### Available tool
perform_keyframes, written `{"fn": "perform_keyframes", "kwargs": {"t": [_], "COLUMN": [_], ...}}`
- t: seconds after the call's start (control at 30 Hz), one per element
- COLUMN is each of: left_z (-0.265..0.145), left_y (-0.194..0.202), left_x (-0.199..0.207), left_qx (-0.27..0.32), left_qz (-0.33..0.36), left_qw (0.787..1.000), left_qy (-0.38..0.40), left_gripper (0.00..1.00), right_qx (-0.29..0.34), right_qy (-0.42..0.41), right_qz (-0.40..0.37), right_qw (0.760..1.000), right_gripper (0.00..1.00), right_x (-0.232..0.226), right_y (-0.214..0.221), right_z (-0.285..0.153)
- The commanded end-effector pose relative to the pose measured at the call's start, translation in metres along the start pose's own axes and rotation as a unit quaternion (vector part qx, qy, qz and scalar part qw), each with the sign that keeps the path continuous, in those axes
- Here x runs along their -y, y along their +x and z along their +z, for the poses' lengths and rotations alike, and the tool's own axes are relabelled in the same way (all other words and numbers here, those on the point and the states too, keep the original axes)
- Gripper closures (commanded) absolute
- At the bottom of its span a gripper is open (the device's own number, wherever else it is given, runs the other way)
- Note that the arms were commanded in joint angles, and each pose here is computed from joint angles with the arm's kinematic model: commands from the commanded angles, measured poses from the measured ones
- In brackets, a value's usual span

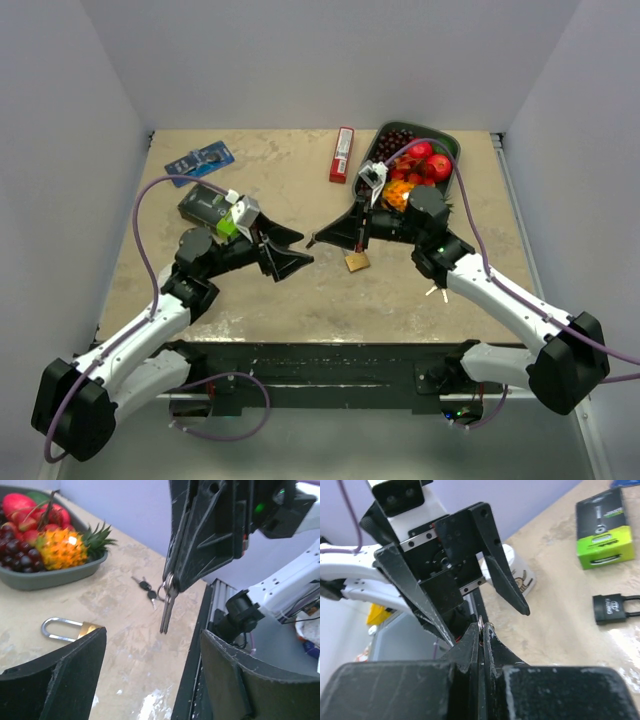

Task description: Unlock with the key

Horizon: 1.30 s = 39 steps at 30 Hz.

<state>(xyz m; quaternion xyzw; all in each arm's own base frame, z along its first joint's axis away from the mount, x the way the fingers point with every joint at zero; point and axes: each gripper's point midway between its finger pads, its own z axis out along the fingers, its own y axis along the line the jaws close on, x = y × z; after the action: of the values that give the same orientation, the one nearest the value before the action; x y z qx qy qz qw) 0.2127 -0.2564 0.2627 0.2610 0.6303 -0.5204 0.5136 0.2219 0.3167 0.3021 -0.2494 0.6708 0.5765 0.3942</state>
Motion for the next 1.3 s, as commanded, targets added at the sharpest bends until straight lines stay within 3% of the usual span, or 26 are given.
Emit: {"fn": "perform_keyframes", "kwargs": {"t": [0.0, 0.13, 0.3, 0.6, 0.73, 1.27], "left_z": [0.001, 0.0, -0.004, -0.005, -0.006, -0.007], "left_y": [-0.04, -0.038, -0.04, -0.032, -0.03, -0.033], "left_x": [0.041, 0.054, 0.071, 0.075, 0.076, 0.08], "left_qx": [0.046, 0.015, -0.004, -0.031, -0.034, -0.023], "left_qz": [0.029, 0.036, 0.033, 0.022, 0.018, 0.013], "left_qw": [0.994, 0.991, 0.984, 0.98, 0.98, 0.978], "left_qy": [0.092, 0.131, 0.174, 0.194, 0.197, 0.209], "left_gripper": [0.24, 0.27, 0.37, 0.51, 0.61, 0.82], "right_qx": [0.001, -0.011, -0.023, -0.021, -0.025, -0.04], "right_qy": [-0.079, -0.108, -0.128, -0.135, -0.138, -0.127], "right_qz": [-0.033, -0.042, -0.047, -0.053, -0.055, -0.058], "right_qw": [0.996, 0.993, 0.99, 0.989, 0.989, 0.989], "right_gripper": [1.0, 1.0, 1.0, 1.0, 1.0, 1.0], "right_x": [-0.04, -0.053, -0.066, -0.074, -0.075, -0.068], "right_y": [-0.011, -0.012, -0.012, -0.016, -0.017, -0.01], "right_z": [-0.008, -0.012, -0.017, -0.022, -0.022, -0.02]}}
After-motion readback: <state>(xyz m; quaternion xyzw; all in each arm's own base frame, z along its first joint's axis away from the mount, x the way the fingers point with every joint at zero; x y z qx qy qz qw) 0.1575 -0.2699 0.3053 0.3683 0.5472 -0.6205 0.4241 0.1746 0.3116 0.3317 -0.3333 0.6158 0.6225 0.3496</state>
